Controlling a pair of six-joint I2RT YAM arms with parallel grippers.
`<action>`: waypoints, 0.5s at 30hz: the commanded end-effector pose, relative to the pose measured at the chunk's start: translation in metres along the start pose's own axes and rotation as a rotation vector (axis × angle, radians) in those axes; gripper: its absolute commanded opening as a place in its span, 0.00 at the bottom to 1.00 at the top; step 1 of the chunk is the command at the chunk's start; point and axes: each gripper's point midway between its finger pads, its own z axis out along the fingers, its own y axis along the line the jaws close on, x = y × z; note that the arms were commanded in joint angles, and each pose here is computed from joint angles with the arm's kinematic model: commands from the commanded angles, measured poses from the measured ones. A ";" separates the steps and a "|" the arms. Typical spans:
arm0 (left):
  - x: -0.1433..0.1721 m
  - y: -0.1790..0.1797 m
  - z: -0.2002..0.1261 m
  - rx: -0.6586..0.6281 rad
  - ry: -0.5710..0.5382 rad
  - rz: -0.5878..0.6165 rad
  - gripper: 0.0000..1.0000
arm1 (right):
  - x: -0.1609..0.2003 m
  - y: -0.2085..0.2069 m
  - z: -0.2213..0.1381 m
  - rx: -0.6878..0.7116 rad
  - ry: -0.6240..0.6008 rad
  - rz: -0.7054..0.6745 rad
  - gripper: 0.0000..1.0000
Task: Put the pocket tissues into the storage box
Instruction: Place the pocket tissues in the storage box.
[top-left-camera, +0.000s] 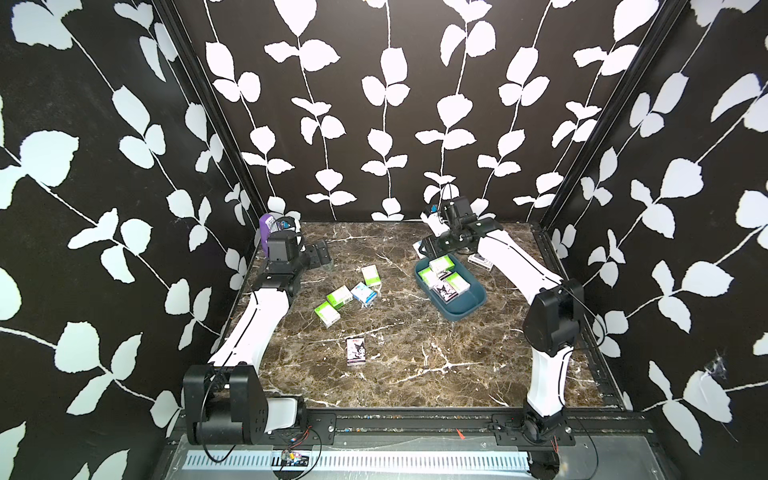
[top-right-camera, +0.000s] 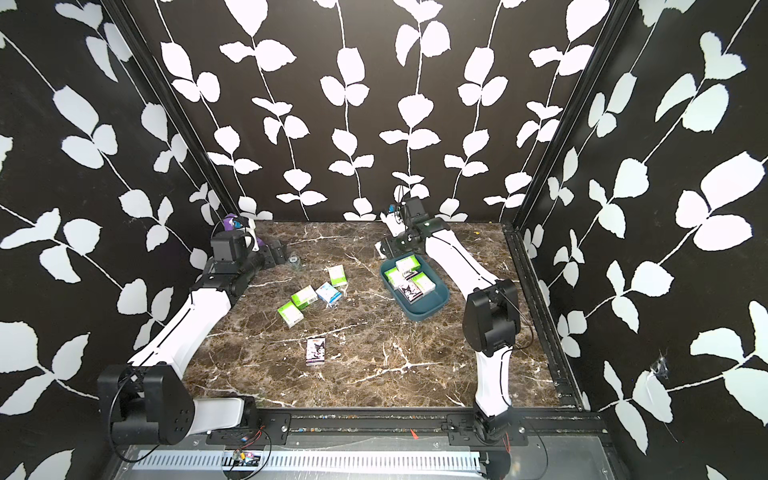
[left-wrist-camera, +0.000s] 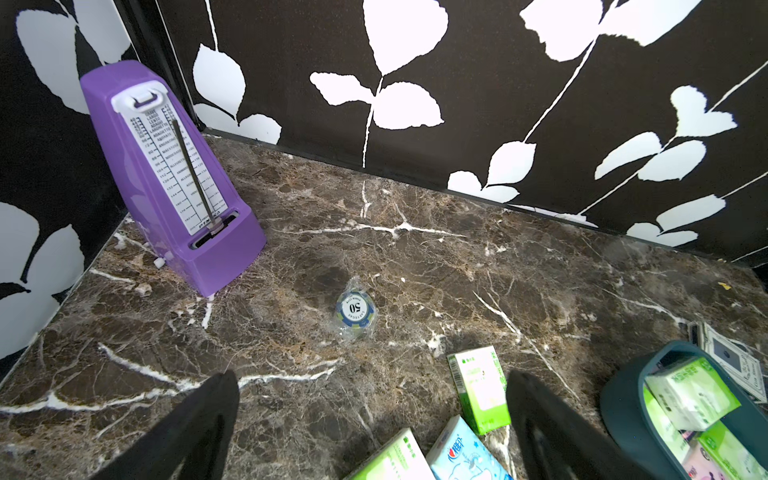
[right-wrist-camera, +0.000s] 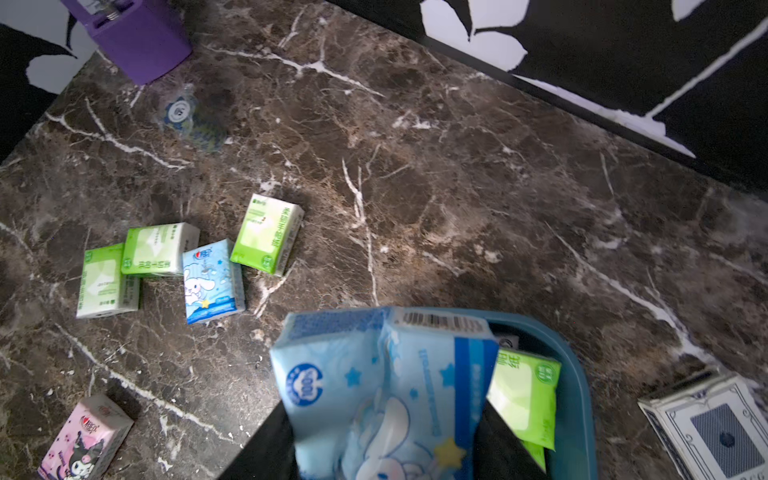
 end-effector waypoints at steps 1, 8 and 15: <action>-0.004 -0.001 0.000 0.013 -0.021 -0.011 0.99 | 0.033 0.006 0.020 -0.028 0.123 0.063 0.57; -0.007 -0.002 -0.001 0.012 -0.023 -0.009 0.99 | 0.045 0.010 0.036 -0.071 0.201 0.119 0.56; -0.008 -0.002 -0.001 0.014 -0.024 -0.009 0.99 | 0.053 0.004 0.047 -0.048 0.232 0.142 0.56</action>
